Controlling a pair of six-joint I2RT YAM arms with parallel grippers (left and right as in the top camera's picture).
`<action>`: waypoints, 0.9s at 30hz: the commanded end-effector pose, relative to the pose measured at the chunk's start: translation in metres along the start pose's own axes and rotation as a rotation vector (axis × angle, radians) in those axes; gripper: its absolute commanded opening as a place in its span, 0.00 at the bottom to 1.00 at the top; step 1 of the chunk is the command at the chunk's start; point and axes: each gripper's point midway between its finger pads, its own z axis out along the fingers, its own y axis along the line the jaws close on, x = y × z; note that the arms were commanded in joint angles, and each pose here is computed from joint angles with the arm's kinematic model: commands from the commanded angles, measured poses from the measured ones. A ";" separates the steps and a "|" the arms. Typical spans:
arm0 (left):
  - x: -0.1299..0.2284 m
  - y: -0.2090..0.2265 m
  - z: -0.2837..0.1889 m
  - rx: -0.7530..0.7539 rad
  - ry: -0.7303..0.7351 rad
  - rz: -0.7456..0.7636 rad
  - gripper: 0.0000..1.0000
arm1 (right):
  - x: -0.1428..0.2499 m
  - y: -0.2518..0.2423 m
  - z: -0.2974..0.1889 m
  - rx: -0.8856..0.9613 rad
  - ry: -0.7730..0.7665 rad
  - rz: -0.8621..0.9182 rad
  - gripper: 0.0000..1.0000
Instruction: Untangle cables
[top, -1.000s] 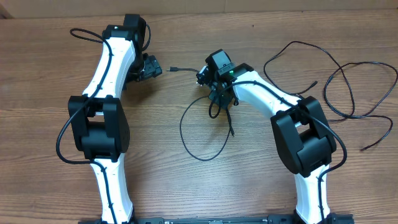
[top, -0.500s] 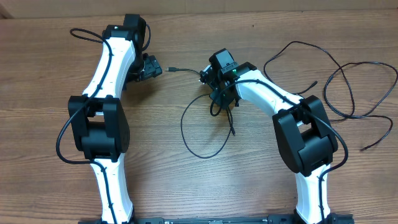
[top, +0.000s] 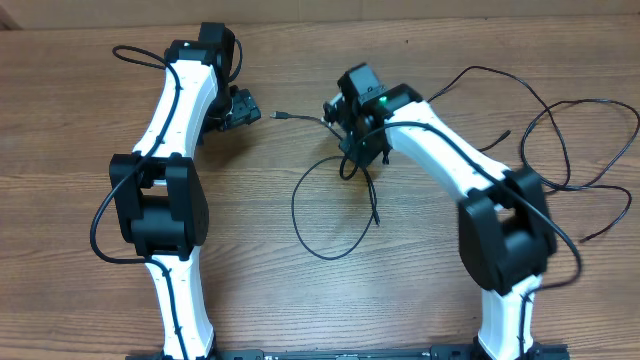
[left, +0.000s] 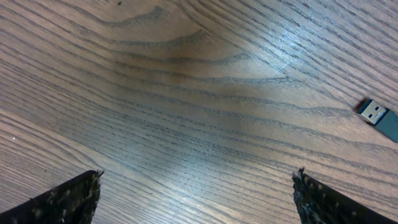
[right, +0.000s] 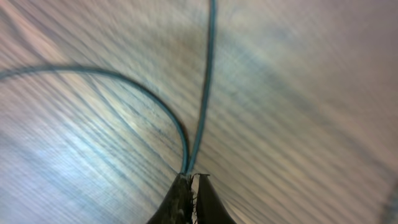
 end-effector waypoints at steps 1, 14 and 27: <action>-0.001 0.000 -0.007 -0.004 -0.022 0.020 1.00 | -0.031 -0.008 -0.062 0.046 -0.161 0.004 0.04; -0.001 0.000 -0.007 -0.004 -0.022 0.020 0.99 | -0.030 0.017 -0.047 -0.091 -0.156 -0.104 0.90; -0.001 0.000 -0.007 -0.004 -0.022 0.020 0.99 | -0.062 0.008 0.017 -0.055 -0.235 -0.279 0.86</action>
